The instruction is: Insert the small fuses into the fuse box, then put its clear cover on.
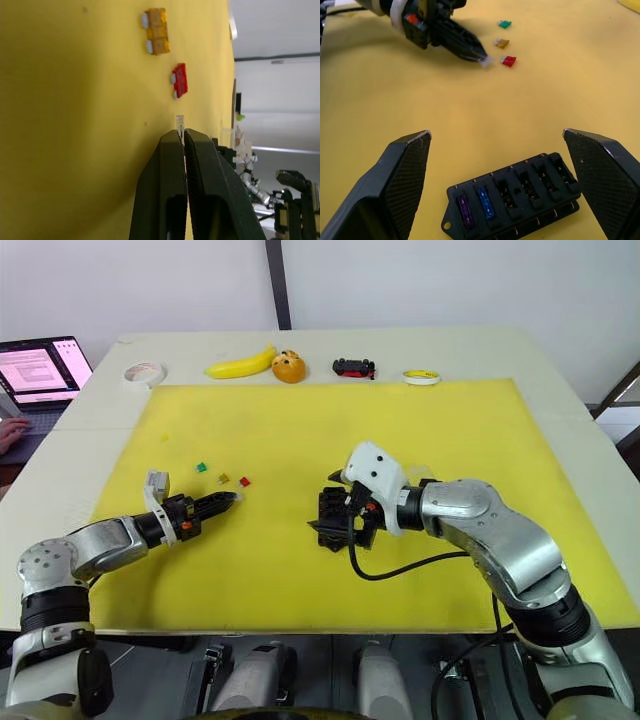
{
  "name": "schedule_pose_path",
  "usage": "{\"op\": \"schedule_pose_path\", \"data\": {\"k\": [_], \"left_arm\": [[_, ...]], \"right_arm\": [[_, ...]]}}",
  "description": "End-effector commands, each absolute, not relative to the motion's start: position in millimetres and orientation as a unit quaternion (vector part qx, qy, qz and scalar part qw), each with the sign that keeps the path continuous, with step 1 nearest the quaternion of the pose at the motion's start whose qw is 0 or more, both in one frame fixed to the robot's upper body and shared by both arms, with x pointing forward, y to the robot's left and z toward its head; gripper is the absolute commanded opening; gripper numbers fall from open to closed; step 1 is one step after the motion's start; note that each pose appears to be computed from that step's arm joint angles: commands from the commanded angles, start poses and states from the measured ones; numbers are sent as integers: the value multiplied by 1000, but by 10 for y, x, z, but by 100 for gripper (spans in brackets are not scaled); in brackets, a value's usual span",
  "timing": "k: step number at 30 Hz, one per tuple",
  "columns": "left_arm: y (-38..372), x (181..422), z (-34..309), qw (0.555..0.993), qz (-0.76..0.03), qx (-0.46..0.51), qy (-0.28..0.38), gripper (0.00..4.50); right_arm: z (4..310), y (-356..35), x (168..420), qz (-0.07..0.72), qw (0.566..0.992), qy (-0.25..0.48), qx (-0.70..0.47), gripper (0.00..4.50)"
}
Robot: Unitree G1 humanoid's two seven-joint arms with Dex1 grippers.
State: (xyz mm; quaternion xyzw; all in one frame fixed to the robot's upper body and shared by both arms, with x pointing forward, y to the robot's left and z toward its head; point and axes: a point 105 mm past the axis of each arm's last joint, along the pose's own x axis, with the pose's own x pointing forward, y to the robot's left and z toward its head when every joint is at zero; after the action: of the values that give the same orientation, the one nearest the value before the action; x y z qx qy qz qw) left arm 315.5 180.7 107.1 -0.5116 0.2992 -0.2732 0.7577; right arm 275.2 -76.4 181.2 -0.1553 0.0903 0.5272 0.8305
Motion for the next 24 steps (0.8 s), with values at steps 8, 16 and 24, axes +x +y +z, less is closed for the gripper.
{"op": "schedule_pose_path", "data": {"k": [8, 16, 24], "left_arm": [[1284, 2943, 2031, 738, -475, -431, 212, 5], [1029, 2897, 2317, 706, -533, -433, 174, 5], [937, 2924, 2348, 690, -543, -447, 170, 0]], "right_arm": [[2088, -564, 2710, 529, 844, 75, 45, 450], [2282, -507, 2772, 515, 839, 60, 168, 450], [2368, -517, 2756, 505, 837, 51, 205, 268]]}}
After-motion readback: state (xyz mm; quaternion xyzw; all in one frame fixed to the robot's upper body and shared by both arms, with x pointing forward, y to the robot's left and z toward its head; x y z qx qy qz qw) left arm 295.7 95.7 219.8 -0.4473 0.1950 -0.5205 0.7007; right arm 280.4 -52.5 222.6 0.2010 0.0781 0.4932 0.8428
